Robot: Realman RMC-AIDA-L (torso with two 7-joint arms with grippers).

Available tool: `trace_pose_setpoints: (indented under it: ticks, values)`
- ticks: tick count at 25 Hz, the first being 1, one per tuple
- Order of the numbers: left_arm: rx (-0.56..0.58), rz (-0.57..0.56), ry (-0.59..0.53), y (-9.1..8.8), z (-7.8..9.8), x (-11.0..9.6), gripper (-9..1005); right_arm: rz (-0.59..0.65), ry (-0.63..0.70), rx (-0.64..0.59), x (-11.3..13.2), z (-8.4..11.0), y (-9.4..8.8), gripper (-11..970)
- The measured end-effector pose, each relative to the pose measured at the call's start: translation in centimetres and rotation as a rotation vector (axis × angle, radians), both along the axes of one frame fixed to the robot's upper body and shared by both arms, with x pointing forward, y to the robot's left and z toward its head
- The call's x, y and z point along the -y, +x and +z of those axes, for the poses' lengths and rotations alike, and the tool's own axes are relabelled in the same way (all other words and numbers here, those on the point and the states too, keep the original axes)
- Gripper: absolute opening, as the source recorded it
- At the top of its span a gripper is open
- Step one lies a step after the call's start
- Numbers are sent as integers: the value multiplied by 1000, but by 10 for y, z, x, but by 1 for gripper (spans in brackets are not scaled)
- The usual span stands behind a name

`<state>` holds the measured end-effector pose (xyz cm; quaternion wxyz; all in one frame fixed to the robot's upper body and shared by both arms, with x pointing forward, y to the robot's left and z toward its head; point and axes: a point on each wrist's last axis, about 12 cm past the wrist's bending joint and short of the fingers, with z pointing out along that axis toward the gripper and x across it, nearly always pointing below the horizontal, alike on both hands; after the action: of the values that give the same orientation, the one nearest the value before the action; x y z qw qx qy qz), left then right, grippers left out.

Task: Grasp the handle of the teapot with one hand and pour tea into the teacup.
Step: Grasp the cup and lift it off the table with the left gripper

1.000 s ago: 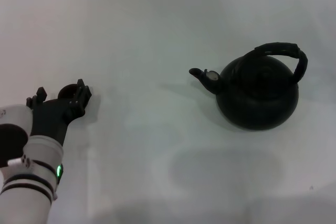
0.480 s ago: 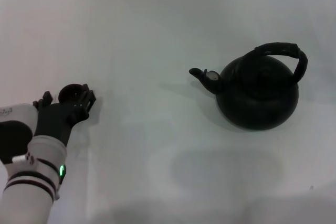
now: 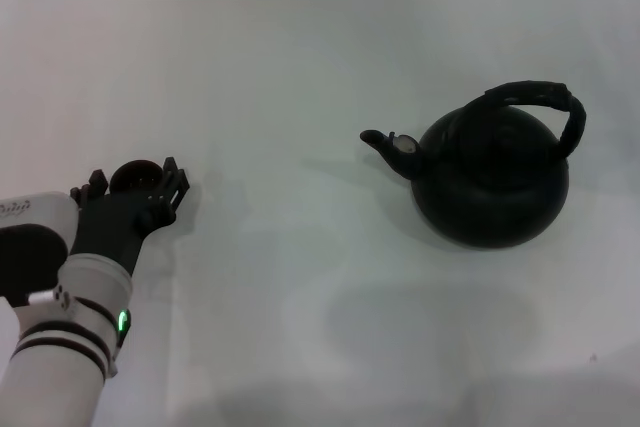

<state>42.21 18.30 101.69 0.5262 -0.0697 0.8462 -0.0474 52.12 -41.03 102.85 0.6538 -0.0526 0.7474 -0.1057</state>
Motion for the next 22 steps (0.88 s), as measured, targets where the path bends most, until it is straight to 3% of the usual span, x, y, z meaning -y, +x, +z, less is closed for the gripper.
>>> trace_pose_setpoints:
  ticks: [22]
  values:
    - [-51,24,-36,-2,-7,-2,856,4,-4,7,1,0,-2,808]
